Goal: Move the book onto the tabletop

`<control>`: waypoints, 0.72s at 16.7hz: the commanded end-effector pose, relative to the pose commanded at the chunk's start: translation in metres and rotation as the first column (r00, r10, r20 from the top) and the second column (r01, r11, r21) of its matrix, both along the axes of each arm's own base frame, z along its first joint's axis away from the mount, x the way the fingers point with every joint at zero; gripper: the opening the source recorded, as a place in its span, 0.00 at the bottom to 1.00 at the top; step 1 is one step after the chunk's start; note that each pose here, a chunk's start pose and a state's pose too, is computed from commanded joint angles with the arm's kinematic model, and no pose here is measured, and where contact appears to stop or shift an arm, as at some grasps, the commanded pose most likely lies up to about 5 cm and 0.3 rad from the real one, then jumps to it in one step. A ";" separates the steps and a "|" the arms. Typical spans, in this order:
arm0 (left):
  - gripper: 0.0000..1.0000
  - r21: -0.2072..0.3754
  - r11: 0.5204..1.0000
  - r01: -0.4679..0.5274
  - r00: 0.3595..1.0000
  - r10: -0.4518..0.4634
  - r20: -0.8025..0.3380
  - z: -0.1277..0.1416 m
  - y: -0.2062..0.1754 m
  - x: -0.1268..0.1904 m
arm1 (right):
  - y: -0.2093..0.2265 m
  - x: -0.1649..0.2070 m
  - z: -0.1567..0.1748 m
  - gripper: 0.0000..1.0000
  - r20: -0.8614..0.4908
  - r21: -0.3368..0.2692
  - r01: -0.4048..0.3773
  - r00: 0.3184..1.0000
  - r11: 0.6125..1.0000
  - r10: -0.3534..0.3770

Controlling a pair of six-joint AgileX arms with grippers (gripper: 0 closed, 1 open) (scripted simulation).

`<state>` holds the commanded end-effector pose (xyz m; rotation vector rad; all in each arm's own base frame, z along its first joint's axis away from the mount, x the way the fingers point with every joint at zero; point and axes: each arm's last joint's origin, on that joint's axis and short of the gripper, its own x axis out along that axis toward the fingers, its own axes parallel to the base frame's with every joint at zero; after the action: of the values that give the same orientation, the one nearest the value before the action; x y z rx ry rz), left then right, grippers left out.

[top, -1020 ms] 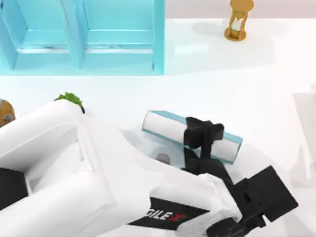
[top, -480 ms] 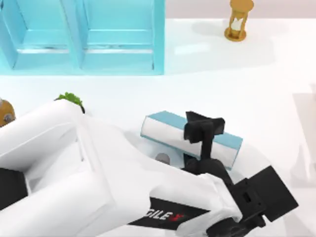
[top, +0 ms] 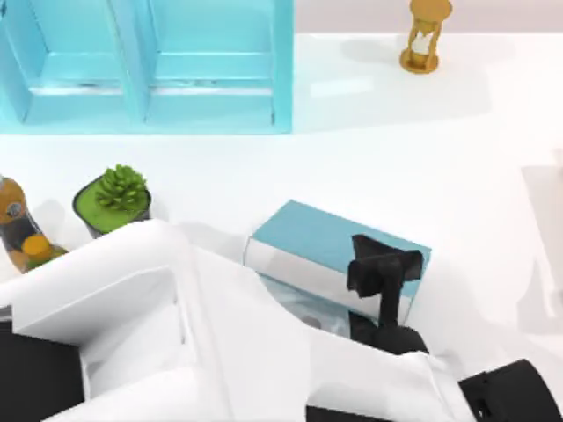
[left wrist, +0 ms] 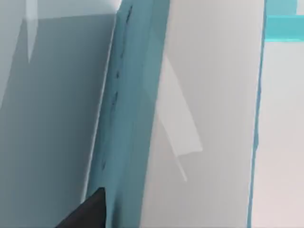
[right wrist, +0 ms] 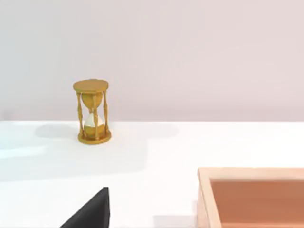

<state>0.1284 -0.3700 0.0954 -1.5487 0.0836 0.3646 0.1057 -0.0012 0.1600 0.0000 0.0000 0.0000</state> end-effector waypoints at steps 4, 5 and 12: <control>1.00 -0.012 1.000 0.004 1.000 -0.005 -0.022 -0.003 0.000 -0.039 | 0.000 0.000 0.000 1.00 0.000 0.000 0.000 1.000 1.000 0.000; 1.00 -0.008 1.000 0.002 1.000 -0.002 -0.026 -0.003 0.001 -0.049 | 0.000 0.000 0.000 1.00 0.000 0.000 0.000 1.000 1.000 0.000; 1.00 0.038 0.999 -0.026 1.000 0.026 -0.001 0.010 0.015 -0.099 | 0.000 0.000 0.000 1.00 0.000 0.000 0.000 1.000 1.000 0.000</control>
<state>0.0290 -0.3550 0.1058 -1.5132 0.0576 0.3859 0.1057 -0.0012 0.1600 0.0000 0.0000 0.0000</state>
